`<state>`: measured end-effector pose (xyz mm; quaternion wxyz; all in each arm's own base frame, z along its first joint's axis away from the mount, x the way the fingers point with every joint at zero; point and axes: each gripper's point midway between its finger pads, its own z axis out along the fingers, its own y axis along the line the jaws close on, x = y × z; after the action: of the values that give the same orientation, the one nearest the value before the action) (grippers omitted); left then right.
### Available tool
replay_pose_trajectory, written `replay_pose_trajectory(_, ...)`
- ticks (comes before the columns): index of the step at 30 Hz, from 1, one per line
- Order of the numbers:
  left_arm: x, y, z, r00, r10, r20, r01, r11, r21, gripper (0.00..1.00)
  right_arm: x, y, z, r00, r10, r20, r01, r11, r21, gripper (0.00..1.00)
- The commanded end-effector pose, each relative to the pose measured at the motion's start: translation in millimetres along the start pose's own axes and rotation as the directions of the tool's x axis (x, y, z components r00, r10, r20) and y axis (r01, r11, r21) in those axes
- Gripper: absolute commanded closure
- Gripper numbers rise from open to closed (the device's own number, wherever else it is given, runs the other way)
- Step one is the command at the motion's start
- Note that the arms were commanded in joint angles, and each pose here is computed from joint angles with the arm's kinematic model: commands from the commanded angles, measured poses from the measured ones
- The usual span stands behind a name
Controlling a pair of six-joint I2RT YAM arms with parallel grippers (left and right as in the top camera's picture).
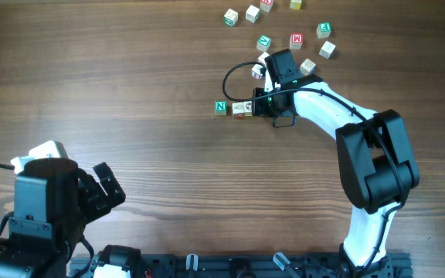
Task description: Form a circle
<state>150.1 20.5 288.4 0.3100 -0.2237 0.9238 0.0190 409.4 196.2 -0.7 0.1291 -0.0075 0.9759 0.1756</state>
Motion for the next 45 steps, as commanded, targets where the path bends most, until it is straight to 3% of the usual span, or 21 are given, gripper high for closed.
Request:
replay_pose_trajectory(1,-1.4,3.2,0.8,1.0,-0.017,0.009,0.018,1.0,-0.017,0.0,18.0,0.1,12.5,0.998,0.024,-0.064,-0.025,0.999,-0.02,0.96)
replay_pose_trajectory(7,-1.4,3.2,0.8,1.0,-0.017,0.009,0.018,1.0,-0.017,0.0,21.0,1.5,13.6,0.991,0.117,-0.067,-0.117,0.993,0.004,0.95)
replay_pose_trajectory(13,-1.4,3.2,0.8,1.0,-0.017,0.009,0.018,1.0,-0.017,0.0,27.0,15.3,17.0,0.992,0.109,-0.07,-0.109,0.994,0.002,0.95)
replay_pose_trajectory(27,-1.4,3.2,0.8,1.0,-0.017,0.009,0.018,1.0,-0.017,0.0,23.7,-15.2,14.3,0.969,0.244,0.031,-0.245,0.949,0.199,0.95)
replay_pose_trajectory(32,-1.4,3.2,0.8,1.0,-0.017,0.009,0.018,1.0,-0.017,0.0,-6.8,-19.5,-33.8,0.951,0.245,0.187,-0.29,0.918,0.27,0.95)
replay_pose_trajectory(36,-1.4,3.2,0.8,1.0,-0.017,0.009,0.018,1.0,-0.017,0.0,-46.0,17.1,-81.0,0.917,0.226,0.328,-0.273,0.956,0.106,0.95)
replay_pose_trajectory(38,-1.4,3.2,0.8,1.0,-0.017,0.009,0.018,1.0,-0.017,0.0,-61.6,42.4,-86.9,0.918,0.179,0.353,-0.19,0.982,-0.004,0.95)
replay_pose_trajectory(42,-1.4,3.2,0.8,1.0,-0.017,0.009,0.018,1.0,-0.017,0.0,-71.1,90.1,-76.5,0.929,0.1,0.357,-0.039,0.984,-0.176,0.95)
replay_pose_trajectory(45,-1.4,3.2,0.8,1.0,-0.017,0.009,0.018,1.0,-0.017,0.0,-61.1,115.5,-53.6,0.936,0.056,0.347,0.017,0.979,-0.203,0.95)
